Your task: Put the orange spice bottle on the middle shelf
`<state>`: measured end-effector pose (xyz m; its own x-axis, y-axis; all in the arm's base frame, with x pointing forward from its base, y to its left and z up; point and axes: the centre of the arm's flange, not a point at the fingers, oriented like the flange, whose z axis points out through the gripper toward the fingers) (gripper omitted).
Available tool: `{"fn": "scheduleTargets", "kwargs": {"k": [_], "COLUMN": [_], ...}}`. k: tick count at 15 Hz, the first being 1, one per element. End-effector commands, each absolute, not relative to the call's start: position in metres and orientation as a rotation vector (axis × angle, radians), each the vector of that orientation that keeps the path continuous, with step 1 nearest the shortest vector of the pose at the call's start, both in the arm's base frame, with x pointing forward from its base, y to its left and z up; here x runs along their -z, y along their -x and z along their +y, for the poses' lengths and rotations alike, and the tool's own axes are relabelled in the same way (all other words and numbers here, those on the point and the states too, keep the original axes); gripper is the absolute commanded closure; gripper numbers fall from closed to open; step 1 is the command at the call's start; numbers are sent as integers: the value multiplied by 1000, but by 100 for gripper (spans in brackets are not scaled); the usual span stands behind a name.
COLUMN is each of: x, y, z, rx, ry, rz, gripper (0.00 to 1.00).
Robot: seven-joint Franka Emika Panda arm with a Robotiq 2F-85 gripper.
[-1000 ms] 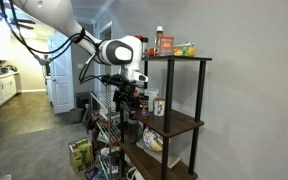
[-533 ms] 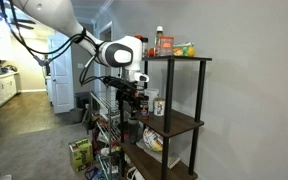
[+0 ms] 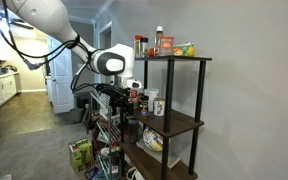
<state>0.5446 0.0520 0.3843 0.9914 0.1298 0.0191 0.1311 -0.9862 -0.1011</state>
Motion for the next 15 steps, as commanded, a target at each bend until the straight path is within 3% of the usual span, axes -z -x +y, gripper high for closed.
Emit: {"fn": "scheduleTargets", "kwargs": {"k": [1,7,15], "x": [-385,-383,-397], "y": [-507,-502,-521], "z": [77,105,132], "rx": [99,215,692], "ry": [3049,3073,3118], "rz": [-315,-349,-182], "gripper": [0,0,0]}}
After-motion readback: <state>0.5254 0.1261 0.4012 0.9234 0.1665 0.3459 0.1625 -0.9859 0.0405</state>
